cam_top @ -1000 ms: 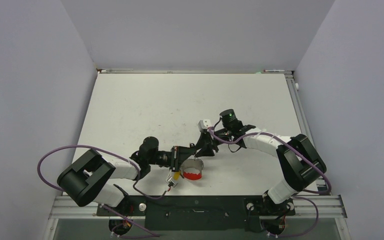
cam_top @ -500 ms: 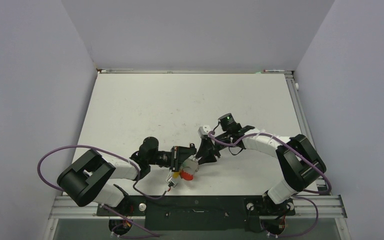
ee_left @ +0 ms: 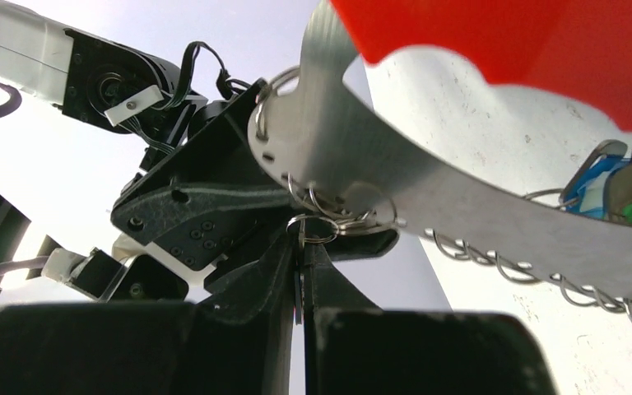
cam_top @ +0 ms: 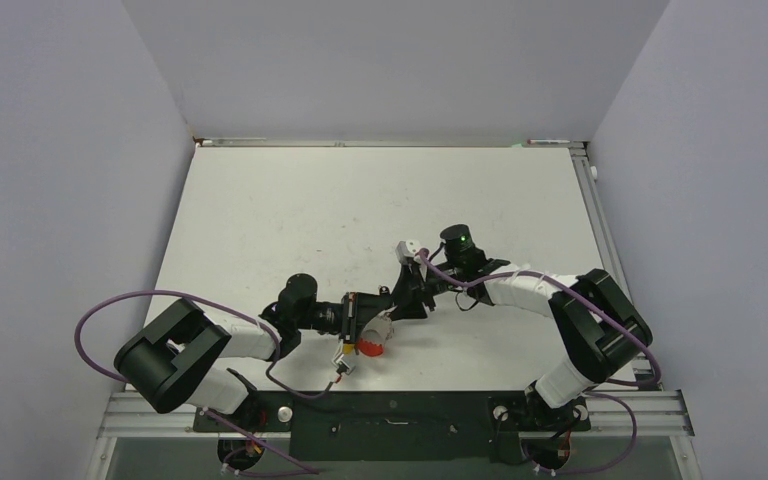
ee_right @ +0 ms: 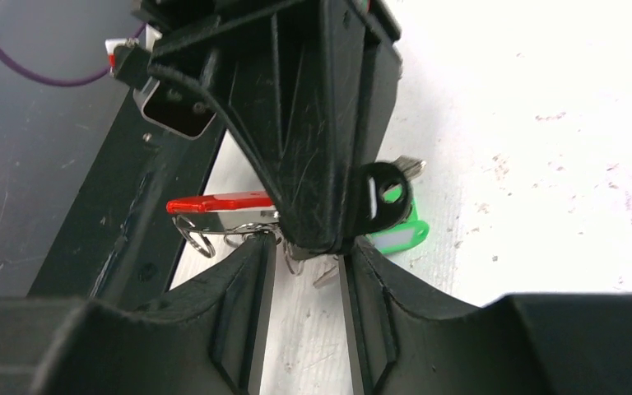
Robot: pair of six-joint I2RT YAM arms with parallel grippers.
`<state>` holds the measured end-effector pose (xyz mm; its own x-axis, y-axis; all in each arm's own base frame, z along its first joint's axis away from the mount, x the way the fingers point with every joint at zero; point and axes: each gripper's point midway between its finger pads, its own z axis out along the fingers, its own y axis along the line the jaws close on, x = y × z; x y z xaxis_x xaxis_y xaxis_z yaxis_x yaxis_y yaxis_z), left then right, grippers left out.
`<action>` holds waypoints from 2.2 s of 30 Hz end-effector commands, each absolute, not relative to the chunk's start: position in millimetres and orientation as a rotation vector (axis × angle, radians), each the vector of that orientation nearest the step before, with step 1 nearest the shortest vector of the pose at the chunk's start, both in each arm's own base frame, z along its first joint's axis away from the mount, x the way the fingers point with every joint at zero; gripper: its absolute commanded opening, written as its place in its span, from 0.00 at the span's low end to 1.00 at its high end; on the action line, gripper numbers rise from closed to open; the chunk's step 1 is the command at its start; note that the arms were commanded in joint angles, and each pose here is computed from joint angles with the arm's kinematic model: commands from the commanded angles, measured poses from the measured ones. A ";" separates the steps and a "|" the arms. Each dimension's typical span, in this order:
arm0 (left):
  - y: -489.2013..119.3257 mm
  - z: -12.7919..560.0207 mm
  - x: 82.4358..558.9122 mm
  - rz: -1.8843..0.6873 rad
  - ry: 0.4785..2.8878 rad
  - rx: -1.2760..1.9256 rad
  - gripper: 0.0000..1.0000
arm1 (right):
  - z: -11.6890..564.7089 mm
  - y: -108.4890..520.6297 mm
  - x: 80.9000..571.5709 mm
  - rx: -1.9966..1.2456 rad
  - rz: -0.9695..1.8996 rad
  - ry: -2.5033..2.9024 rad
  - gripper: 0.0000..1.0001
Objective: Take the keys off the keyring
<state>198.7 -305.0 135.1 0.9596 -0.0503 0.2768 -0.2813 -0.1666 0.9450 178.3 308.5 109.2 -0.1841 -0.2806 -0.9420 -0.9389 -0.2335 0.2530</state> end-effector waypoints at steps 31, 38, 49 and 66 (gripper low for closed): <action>-284.1 150.3 203.0 0.323 -0.189 1.729 0.00 | 126.8 314.5 186.7 -1.436 1.438 1.374 0.05; -275.1 134.5 205.8 0.349 -0.145 1.792 0.00 | 131.3 315.5 189.9 -1.390 1.440 1.368 0.05; -269.0 127.0 197.6 0.323 -0.124 1.803 0.00 | 109.2 304.5 178.7 -1.552 1.395 1.345 0.05; -277.3 133.6 189.7 0.317 -0.230 1.762 0.00 | 118.0 285.9 182.5 -1.727 1.254 1.275 0.55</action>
<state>193.9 -271.0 117.2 0.9609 0.0601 0.2702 -0.2455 -0.2660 0.9322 164.9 280.3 88.6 -0.0158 -0.4125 -0.9108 -0.9365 -0.3130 0.1580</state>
